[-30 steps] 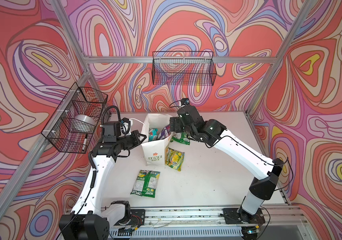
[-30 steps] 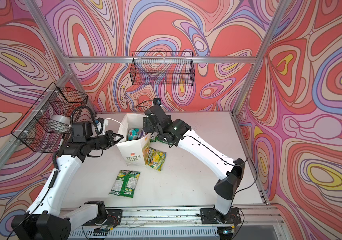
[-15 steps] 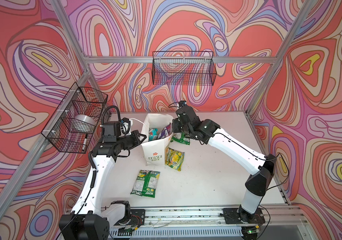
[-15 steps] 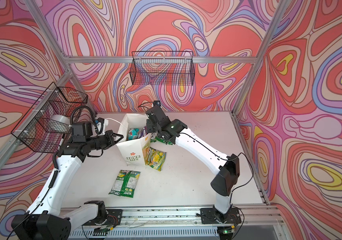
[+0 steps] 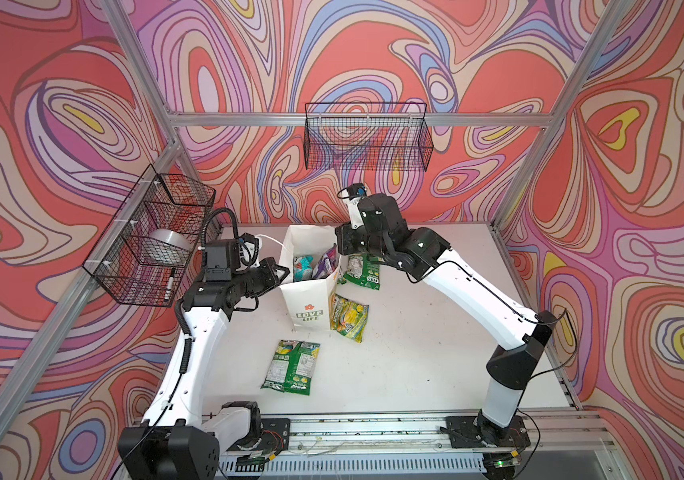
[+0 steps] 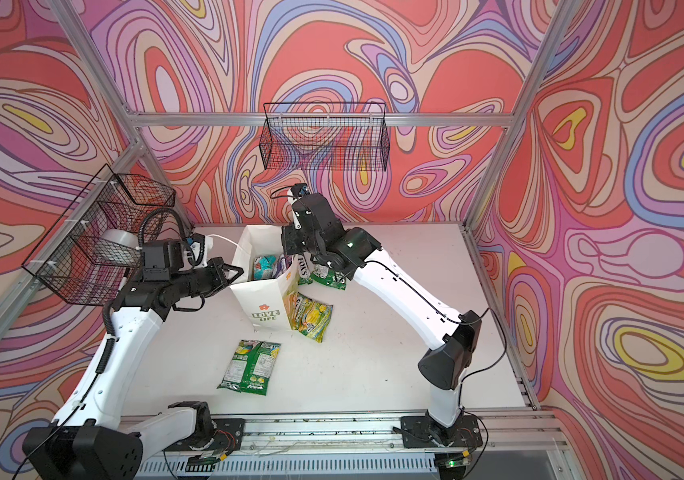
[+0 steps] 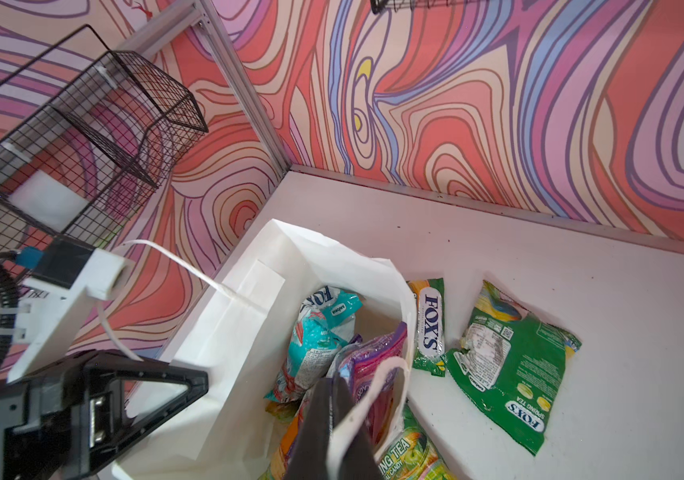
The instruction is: Place the snacks into the paper bag
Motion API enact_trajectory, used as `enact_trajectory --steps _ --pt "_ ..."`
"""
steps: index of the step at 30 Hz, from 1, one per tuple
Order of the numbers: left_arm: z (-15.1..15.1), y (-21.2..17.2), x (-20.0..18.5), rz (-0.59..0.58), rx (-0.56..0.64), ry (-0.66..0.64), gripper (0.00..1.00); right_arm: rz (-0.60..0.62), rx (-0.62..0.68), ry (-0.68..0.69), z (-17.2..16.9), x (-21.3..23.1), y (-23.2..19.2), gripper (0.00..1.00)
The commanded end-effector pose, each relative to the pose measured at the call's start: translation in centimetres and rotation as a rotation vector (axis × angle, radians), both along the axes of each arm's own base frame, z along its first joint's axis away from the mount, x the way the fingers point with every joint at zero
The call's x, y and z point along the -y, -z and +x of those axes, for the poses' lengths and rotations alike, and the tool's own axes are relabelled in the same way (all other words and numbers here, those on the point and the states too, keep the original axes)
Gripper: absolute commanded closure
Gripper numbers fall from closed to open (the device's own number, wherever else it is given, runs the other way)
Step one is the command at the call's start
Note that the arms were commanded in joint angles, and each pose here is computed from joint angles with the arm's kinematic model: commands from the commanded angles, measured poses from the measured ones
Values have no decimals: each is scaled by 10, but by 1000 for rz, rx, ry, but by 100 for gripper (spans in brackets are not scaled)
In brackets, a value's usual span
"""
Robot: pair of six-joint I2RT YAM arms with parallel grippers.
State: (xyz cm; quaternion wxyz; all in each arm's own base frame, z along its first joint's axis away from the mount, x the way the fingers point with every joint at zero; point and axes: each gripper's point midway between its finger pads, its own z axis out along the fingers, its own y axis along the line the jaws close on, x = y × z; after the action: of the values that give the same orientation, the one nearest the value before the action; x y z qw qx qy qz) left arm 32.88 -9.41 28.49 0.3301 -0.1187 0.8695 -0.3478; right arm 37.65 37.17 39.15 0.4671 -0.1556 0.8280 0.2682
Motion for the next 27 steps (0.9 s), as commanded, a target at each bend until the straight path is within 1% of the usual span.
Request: enact_trajectory --steps 1,4,5,8,11,13,17,22,25,27 --pt "9 -73 17 20 194 22 100 41 105 -41 -2 0 -46 100" --pt "11 -99 35 156 240 40 100 52 146 -15 2 13 -70 100" --pt "11 -107 44 174 255 58 100 63 157 -7 2 20 -78 100" --pt "10 -118 86 159 275 156 100 78 195 50 -2 48 -99 100" --pt "5 -113 132 196 274 252 100 87 207 132 -6 90 -109 100" --pt "4 -106 160 209 257 297 100 92 198 188 -8 118 -109 100" --pt "4 -94 207 201 247 356 100 72 201 281 -19 157 -104 100" --pt "12 -56 254 204 184 407 100 19 162 383 -23 192 -76 100" --pt "24 -21 268 228 120 410 100 -2 146 402 -24 198 -54 100" --pt "33 -2 264 293 90 373 100 -17 133 396 -20 197 -39 100"
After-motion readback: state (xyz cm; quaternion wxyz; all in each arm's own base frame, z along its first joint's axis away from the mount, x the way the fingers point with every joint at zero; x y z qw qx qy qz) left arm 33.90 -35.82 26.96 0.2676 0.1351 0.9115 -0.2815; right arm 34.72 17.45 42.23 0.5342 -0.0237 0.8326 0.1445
